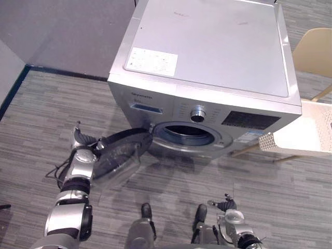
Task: Pick up the laundry basket with both hands and put the clothes into the washing machine.
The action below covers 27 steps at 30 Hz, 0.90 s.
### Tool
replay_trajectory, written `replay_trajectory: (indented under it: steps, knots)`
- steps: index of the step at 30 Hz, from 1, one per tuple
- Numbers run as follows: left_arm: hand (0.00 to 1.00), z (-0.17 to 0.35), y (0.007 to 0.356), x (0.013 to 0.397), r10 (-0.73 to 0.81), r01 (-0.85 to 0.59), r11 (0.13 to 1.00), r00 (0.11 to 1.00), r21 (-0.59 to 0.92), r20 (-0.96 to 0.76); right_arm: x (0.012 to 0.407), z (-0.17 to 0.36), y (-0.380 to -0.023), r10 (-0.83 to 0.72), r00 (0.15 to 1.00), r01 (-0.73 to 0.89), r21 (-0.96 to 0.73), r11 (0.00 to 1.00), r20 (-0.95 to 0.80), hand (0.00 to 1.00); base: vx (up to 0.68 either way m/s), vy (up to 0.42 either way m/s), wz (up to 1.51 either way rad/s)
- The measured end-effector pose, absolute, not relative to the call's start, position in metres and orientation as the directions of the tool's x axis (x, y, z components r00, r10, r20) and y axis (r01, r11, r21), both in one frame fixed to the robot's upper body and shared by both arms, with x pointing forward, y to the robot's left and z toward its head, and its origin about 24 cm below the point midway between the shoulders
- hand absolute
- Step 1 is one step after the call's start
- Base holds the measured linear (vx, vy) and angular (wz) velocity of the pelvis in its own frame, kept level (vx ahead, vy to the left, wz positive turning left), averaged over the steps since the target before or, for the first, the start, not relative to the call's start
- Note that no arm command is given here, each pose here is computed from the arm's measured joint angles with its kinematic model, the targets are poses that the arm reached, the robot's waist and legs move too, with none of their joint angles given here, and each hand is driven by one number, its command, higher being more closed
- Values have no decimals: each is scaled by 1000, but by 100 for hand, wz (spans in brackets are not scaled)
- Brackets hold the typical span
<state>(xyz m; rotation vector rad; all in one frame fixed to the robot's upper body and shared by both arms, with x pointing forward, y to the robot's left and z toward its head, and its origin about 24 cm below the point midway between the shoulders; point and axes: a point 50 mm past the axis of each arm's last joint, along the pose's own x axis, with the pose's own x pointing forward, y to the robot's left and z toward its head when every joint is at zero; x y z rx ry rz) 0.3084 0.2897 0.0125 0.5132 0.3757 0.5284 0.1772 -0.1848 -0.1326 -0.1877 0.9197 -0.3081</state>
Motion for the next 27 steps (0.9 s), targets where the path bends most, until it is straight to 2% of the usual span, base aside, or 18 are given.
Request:
replay_trajectory:
  steps: [2, 9, 13, 17, 22, 27]
  knots:
    - [0, -5, 266, 304, 525, -388, 814, 810, 431, -261, 180, -132, -185, -337, 568, 180, -286, 941, -751, 0, -45, 29, -2]
    - [0, -51, 223, 276, 438, -375, 899, 786, 226, -437, 192, -128, -181, -309, 576, 182, -250, 951, -756, 0, -67, -1, 15]
    - [0, -70, 201, 258, 303, -194, 946, 811, 259, -501, 184, -133, -180, -298, 546, 166, -247, 955, -783, 0, -38, -49, 26]
    - [0, -79, 189, 248, 229, -65, 950, 810, 306, -540, 186, -132, -179, -293, 551, 156, -248, 956, -781, 0, -54, -9, 1]
    - [0, -75, 185, 254, 189, -27, 956, 818, 292, -543, 188, -132, -177, -302, 548, 164, -254, 953, -780, 0, -82, 9, -10]
    - [0, -66, 184, 265, 192, -51, 961, 831, 272, -522, 192, -129, -185, -341, 542, 215, -265, 940, -768, 0, -89, 18, -14]
